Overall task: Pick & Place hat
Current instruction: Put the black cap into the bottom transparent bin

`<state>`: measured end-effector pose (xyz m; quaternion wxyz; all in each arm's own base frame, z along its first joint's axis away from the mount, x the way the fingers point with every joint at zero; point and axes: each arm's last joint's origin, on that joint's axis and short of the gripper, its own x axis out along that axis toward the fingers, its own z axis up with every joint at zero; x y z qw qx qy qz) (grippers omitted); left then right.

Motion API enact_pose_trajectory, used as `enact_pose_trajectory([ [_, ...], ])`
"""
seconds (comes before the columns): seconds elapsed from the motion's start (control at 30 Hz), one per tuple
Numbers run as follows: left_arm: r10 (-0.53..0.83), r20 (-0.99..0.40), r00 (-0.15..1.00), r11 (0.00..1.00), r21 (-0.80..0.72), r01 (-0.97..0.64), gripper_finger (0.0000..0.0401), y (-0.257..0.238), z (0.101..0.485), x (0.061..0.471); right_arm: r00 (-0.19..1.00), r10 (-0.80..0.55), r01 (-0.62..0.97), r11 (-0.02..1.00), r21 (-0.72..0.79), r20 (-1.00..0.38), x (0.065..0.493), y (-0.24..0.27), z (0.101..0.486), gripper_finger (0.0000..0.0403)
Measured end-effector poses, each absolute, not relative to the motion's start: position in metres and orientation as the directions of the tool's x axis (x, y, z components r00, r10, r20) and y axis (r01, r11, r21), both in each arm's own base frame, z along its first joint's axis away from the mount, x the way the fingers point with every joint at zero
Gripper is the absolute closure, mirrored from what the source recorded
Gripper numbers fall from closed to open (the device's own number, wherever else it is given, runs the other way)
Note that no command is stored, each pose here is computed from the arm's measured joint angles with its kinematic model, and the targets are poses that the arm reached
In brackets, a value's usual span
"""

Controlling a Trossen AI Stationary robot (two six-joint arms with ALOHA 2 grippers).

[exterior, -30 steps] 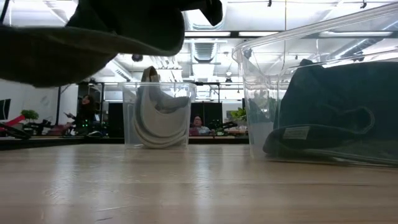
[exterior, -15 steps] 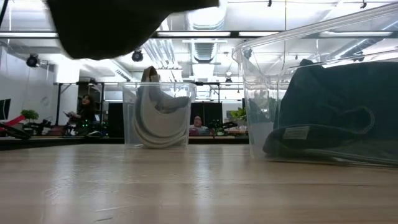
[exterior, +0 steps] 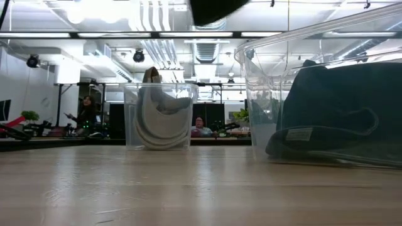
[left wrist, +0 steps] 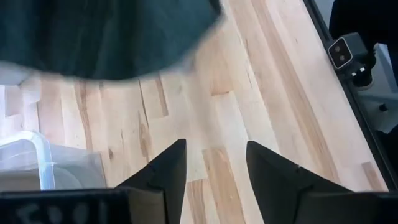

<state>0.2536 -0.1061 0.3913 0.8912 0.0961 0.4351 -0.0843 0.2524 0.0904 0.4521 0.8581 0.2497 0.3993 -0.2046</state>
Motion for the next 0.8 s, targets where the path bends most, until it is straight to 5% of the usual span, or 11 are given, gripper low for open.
enact_pose_trajectory([
  [0.27,-0.068,-0.79,0.609,0.967,0.098,0.236,0.024,-0.106,0.391,0.254,0.527,-0.208,0.672,0.696,0.254,-0.824,0.223,0.11,0.424,0.0394],
  [0.5,-0.071,-0.785,0.615,0.968,0.095,0.234,0.024,-0.107,0.392,0.254,0.333,-0.293,0.784,0.614,0.091,-0.896,0.218,0.116,0.367,0.0392],
  [0.8,-0.071,-0.785,0.615,0.968,0.094,0.232,0.024,-0.107,0.392,0.254,0.23,-0.215,0.797,0.601,0.057,-0.949,0.219,0.122,0.319,0.0391],
])
